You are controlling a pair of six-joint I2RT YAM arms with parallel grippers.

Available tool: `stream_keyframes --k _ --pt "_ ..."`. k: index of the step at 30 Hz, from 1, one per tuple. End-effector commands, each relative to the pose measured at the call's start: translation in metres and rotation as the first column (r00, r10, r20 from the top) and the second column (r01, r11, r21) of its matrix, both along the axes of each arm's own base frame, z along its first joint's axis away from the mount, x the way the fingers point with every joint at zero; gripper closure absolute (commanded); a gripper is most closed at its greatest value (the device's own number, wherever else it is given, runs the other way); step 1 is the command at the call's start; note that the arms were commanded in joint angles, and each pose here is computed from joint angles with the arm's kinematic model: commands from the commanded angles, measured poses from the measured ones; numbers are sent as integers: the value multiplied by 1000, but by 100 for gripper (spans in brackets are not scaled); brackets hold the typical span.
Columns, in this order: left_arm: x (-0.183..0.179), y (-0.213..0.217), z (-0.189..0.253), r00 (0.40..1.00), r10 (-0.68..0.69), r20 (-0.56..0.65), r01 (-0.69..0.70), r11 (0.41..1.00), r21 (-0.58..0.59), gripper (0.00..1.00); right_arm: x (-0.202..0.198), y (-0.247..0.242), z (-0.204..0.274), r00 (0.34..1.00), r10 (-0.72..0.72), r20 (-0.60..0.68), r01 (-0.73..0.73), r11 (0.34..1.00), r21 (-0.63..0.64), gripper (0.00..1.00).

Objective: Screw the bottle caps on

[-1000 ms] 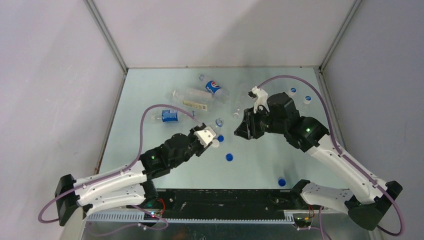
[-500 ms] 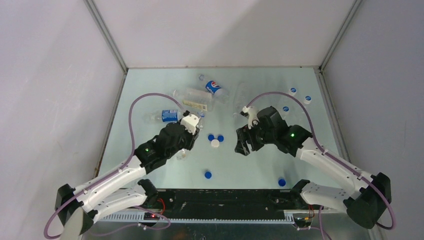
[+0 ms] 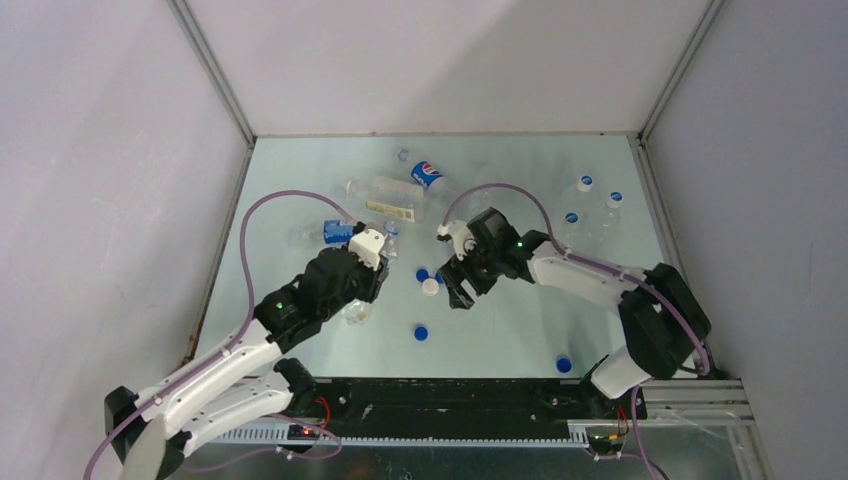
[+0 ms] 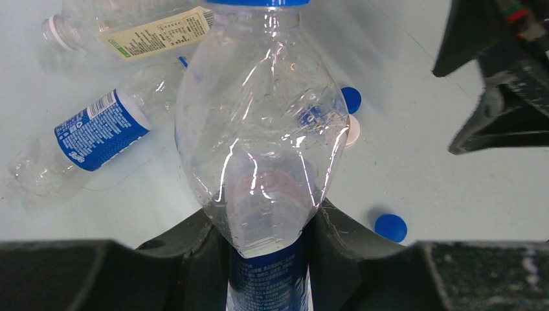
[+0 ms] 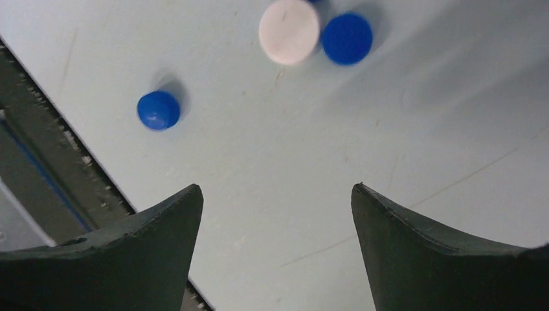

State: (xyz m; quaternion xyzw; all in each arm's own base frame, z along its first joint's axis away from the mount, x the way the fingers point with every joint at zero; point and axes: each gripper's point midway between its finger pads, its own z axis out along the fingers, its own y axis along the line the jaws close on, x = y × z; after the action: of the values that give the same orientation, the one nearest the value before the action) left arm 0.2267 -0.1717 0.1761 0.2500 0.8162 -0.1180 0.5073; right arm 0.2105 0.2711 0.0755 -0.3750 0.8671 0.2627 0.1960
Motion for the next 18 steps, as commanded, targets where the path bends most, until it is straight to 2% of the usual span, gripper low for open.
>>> stream_keyframes --k 1,10,12,13,18 --pt "3 0 25 999 11 35 -9 999 -47 78 37 15 6 977 120 177 -108 991 -75 15" --pt "1 12 35 997 54 49 -51 997 -59 78 80 20 -32 949 237 208 -177 946 -272 26" --pt "1 14 37 997 64 53 -60 996 -61 78 86 19 -39 945 256 205 -188 934 -303 33" --pt "1 16 37 996 69 52 -66 996 -59 78 89 20 -42 943 265 203 -193 929 -315 37" --pt "2 17 38 996 76 51 -73 995 -60 78 95 29 -48 936 289 200 -217 923 -318 39"
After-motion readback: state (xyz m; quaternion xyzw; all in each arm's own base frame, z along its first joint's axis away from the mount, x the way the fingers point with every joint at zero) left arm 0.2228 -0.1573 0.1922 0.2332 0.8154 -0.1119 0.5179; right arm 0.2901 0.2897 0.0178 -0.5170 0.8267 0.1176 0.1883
